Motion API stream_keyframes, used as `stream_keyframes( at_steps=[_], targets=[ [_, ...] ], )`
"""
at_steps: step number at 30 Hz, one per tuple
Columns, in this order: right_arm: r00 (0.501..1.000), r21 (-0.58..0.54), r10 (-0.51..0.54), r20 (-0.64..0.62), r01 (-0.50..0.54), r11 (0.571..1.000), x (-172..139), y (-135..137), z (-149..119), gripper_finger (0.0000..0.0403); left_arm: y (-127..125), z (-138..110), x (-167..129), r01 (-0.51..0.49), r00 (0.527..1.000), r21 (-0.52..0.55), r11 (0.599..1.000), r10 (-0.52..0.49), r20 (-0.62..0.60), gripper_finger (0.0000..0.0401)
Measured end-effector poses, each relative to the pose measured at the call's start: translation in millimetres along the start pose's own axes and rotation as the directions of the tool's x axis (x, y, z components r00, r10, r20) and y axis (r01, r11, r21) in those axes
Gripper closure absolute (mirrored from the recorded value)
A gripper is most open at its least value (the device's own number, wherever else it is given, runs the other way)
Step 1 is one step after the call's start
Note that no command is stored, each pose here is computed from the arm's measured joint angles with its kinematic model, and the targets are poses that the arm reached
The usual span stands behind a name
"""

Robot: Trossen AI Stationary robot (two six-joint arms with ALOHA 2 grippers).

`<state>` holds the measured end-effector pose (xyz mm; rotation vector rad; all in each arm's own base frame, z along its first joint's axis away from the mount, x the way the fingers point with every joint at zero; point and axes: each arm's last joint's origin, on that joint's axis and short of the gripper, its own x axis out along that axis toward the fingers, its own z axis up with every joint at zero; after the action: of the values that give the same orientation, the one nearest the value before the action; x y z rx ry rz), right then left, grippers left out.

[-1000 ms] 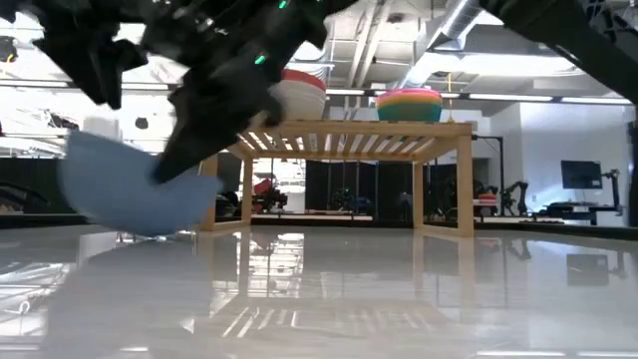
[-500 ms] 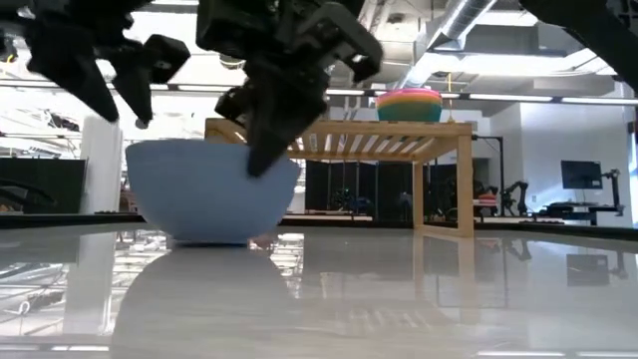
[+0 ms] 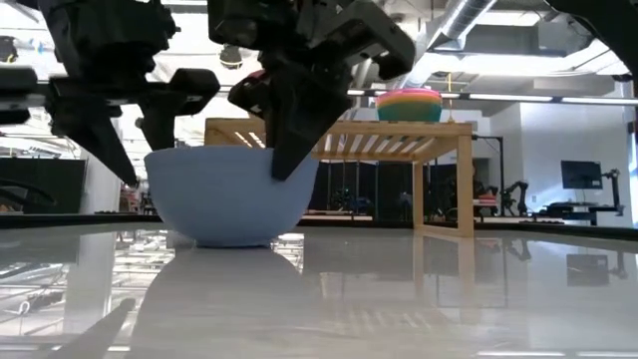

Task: Place and stack bowls onto a shelf
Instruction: Stack the blue bowl on top of the orange bowl

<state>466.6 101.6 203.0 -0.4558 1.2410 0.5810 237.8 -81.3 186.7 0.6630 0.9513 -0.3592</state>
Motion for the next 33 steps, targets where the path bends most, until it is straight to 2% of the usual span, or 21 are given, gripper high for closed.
stream_keyframes(
  at_steps=[3,8,13,16,21,24,27,29,31,33],
  targets=[
    [1.0,0.013,0.012,-0.013,-0.012,1.0,-3,-2,-3,0.0348,-2,2,6,-0.002,1.0,0.045,0.999,0.002,0.002,0.0299],
    [0.998,0.044,0.031,-0.045,-0.029,0.999,-4,-3,-8,0.0331,-4,2,9,0.02,1.0,0.072,0.997,-0.019,-0.01,0.0381],
    [0.997,0.083,0.035,-0.07,-0.029,0.996,-6,-5,-12,0.0307,-5,2,6,0.03,0.999,0.087,0.996,-0.028,-0.027,0.0395],
    [0.997,0.098,0.045,-0.063,-0.039,0.994,-22,-1,-13,0.0295,-2,7,-2,0.005,0.998,0.098,0.995,0.002,-0.071,0.0398],
    [0.987,0.06,0.128,0.096,-0.134,0.989,-62,4,-12,0.0283,3,15,-11,-0.024,0.994,0.119,0.993,0.036,-0.099,0.0399],
    [0.974,0.028,0.093,0.208,-0.101,0.994,-91,5,-9,0.0281,5,18,-13,-0.027,0.995,0.142,0.99,0.04,-0.088,0.04],
    [0.938,-0.011,0.089,0.336,-0.09,0.996,-117,7,-6,0.0279,4,11,-12,-0.026,0.985,0.162,0.987,0.052,-0.164,0.04],
    [0.903,-0.041,0.083,0.422,-0.072,0.997,-128,6,-1,0.0279,7,15,-14,-0.077,0.983,0.162,0.984,0.101,-0.15,0.04],
    [0.899,0.003,0.027,0.437,-0.032,0.999,-130,4,1,0.0279,10,15,-16,-0.121,0.977,0.163,0.979,0.147,-0.158,0.04],
    [0.895,0.076,-0.075,0.439,0.046,0.996,-133,-1,2,0.028,10,12,-16,-0.128,0.967,0.168,0.977,0.161,-0.199,0.04]
  ],
)
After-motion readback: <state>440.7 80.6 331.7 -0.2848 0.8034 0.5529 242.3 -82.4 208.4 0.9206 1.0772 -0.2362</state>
